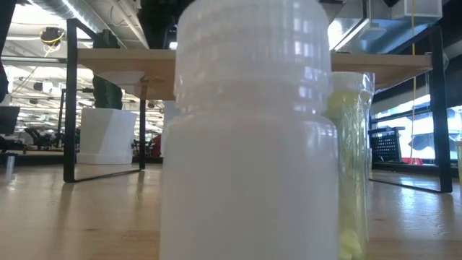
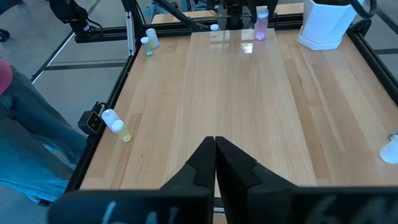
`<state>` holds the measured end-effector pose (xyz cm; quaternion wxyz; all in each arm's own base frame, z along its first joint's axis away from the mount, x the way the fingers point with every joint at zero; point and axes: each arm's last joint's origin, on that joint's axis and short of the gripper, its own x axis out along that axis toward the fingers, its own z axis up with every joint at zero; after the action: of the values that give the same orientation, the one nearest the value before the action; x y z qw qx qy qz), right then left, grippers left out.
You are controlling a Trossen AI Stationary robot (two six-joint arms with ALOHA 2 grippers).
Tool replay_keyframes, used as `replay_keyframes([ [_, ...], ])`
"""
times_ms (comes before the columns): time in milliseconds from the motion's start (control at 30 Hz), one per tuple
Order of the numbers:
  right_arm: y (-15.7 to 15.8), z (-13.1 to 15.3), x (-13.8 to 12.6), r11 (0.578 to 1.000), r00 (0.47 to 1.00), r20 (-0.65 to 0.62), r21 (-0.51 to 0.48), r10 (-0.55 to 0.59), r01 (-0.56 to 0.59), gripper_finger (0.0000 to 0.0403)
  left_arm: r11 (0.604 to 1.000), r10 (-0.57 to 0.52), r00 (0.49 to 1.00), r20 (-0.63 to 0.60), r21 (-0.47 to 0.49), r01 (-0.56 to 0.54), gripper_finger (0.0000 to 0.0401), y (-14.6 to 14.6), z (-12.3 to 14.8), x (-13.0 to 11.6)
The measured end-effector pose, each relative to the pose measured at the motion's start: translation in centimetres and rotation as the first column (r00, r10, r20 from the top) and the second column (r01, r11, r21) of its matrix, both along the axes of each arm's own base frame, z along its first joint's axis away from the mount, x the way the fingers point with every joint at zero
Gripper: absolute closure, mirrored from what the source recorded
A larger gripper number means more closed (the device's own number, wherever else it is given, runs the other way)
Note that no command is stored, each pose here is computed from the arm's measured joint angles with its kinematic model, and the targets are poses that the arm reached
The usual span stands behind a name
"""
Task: Pick and place medicine bottles onto shelf by color
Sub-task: Put the left pink pill bottle on the shelf, then put the top white pill bottle on the shelf
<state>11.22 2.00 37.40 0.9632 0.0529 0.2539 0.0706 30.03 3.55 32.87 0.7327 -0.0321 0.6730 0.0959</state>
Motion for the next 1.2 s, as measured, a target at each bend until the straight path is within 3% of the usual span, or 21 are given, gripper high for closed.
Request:
replay_keyframes([
  [367, 0.0, 0.0, 0.0, 1.0, 1.0, 0.0, 0.001, -0.001, 0.001, 0.0389, 1.0, 0.006, 1.0, 0.003, -0.002, -0.006, 0.0255, 0.02, -0.24, 0.22],
  [767, 0.0, 0.0, 0.01, 1.0, 1.0, 0.0, 0.0, 0.0, 0.0, 0.0389, 1.0, 0.01, 1.0, 0.001, -0.001, -0.01, 0.0183, 0.02, -0.23, 0.19],
  [1200, 0.0, 0.0, 0.01, 1.0, 1.0, 0.0, 0.0, 0.0, 0.0, 0.0389, 1.0, 0.008, 1.0, -0.007, 0.006, -0.008, 0.0179, -0.01, 0.26, -0.25],
])
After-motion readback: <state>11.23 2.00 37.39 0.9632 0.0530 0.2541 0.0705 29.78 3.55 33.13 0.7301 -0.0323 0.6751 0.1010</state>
